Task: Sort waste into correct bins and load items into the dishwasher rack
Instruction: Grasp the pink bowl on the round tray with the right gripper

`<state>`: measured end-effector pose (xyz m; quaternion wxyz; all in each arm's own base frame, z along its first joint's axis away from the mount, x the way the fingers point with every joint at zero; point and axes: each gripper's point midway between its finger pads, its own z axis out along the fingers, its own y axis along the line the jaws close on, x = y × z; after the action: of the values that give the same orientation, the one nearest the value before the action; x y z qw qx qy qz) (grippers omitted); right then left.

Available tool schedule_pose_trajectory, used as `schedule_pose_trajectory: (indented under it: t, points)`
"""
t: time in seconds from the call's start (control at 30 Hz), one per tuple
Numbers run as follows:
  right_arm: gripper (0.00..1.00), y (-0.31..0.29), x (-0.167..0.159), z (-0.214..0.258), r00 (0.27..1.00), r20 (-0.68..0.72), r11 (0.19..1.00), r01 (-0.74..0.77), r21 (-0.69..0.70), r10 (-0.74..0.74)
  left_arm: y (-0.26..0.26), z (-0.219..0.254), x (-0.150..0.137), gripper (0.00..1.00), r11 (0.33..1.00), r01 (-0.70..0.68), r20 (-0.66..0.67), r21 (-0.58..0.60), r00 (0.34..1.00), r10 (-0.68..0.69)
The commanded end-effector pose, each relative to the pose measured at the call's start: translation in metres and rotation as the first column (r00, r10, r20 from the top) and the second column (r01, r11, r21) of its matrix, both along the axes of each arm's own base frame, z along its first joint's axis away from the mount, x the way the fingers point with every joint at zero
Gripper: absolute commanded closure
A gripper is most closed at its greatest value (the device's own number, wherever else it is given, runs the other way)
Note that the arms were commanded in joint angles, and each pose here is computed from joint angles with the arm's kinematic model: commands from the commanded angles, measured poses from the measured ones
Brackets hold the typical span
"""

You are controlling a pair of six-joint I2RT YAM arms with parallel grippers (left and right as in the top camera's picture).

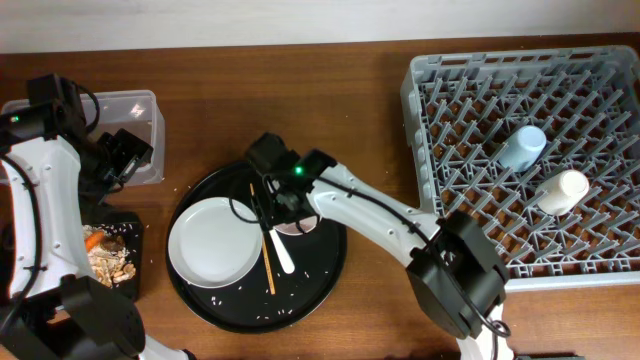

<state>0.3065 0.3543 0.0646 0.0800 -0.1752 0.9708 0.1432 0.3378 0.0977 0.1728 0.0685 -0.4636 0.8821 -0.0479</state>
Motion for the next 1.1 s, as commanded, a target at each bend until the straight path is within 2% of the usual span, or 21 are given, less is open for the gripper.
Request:
schedule_pose_trajectory:
  t: [0.0, 0.03, 0.2, 0.37, 0.43, 0.63, 0.73, 0.9, 1.0, 1.07]
  points:
    - [0.31, -0.001, -0.009, -0.011, 1.0, -0.019, 1.0, -0.003, -0.007, 0.003, 0.001, 0.002, -0.001, 0.01, 1.0, -0.016, 0.005, 0.0, 1.0, 0.016]
    - [0.34, -0.002, -0.01, -0.013, 1.0, -0.022, 1.0, -0.003, -0.011, 0.003, 0.001, 0.002, -0.001, 0.01, 1.0, -0.015, 0.006, 0.0, 1.0, 0.015]
    - [0.37, -0.012, -0.012, -0.032, 1.0, -0.025, 0.998, 0.004, -0.059, -0.005, 0.001, 0.002, -0.001, 0.01, 1.0, -0.015, 0.006, 0.0, 1.0, 0.015]
    - [0.39, -0.014, -0.01, -0.033, 1.0, -0.013, 0.997, 0.008, -0.071, -0.009, 0.001, 0.002, -0.001, 0.01, 1.0, -0.015, 0.006, 0.0, 1.0, 0.015]
    - [0.44, -0.013, -0.011, -0.033, 1.0, -0.009, 0.997, 0.005, -0.074, -0.005, 0.001, 0.002, -0.001, 0.01, 1.0, -0.015, 0.006, 0.0, 1.0, 0.015]
    - [0.47, -0.01, -0.015, -0.033, 0.997, 0.073, 0.989, -0.011, -0.145, 0.022, 0.001, 0.002, -0.001, 0.01, 1.0, -0.015, 0.006, 0.0, 1.0, 0.015]
    - [0.61, -0.005, -0.019, -0.033, 0.996, 0.076, 0.99, -0.024, -0.141, 0.035, 0.001, 0.002, -0.001, 0.01, 1.0, -0.015, 0.006, 0.0, 1.0, 0.015]
    - [0.67, -0.014, -0.012, -0.033, 0.993, 0.115, 0.982, -0.003, -0.189, 0.025, 0.001, 0.002, -0.001, 0.01, 1.0, -0.015, 0.006, 0.0, 1.0, 0.015]
    - [0.86, -0.014, -0.013, -0.033, 0.993, 0.113, 0.982, -0.004, -0.189, 0.026, 0.001, 0.002, -0.001, 0.01, 1.0, -0.016, 0.005, 0.0, 1.0, 0.016]
    - [0.94, -0.012, -0.015, -0.033, 0.995, 0.096, 0.984, -0.012, -0.175, 0.029, 0.001, 0.002, -0.001, 0.01, 1.0, -0.015, 0.006, 0.0, 1.0, 0.015]
